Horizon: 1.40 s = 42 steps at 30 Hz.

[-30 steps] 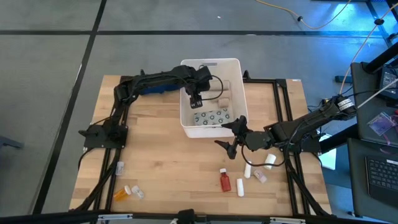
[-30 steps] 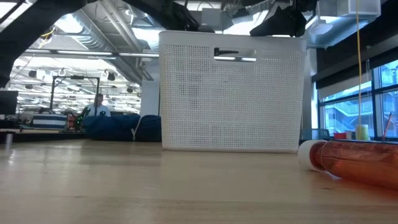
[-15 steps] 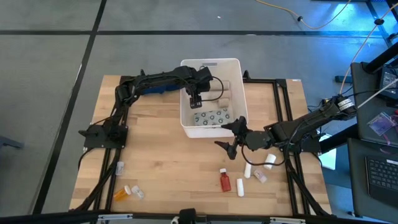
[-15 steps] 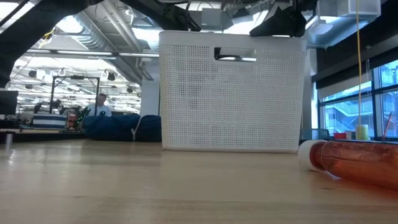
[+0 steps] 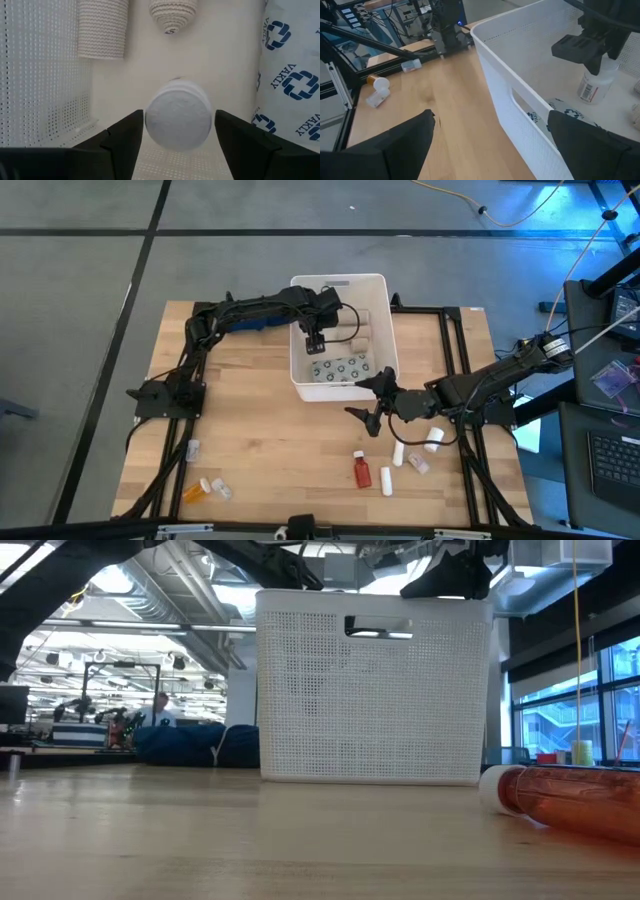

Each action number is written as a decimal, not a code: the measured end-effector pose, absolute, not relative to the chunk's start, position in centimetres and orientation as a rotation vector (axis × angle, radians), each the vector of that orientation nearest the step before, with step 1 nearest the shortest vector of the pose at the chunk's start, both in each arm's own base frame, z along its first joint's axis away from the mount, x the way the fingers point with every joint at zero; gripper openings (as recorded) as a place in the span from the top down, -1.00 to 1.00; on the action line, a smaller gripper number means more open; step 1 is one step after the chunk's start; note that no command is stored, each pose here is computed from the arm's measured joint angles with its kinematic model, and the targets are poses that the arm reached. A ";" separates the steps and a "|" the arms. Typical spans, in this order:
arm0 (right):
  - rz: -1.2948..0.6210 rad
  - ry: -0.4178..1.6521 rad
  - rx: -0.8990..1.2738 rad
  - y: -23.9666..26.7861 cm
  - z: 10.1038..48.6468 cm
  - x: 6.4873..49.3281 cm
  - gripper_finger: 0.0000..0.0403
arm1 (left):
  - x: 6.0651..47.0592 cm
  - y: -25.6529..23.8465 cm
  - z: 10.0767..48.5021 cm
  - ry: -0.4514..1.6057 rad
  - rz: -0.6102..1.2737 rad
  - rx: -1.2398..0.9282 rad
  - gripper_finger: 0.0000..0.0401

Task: Pick & place medical supplies in basket/bin
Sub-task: Put the left white medicine bottle into the bin, then put the red medicine bottle into the bin

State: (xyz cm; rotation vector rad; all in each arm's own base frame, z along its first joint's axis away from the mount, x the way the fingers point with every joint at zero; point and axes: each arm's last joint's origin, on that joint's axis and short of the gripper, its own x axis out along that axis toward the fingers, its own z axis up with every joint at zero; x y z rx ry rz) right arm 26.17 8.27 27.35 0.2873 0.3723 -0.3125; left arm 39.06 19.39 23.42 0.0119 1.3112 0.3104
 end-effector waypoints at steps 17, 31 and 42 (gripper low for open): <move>-0.170 0.305 0.479 7.8 30.4 23.8 -0.92 | 36.8 18.4 33.7 1.031 0.453 0.039 -0.35; -0.101 0.586 0.862 10.1 28.0 23.4 -0.92 | 29.7 9.5 45.5 0.588 0.236 -0.136 -0.34; -0.223 0.846 1.018 13.0 22.2 25.7 -0.92 | 27.0 -2.2 49.1 0.414 0.124 -0.085 -0.35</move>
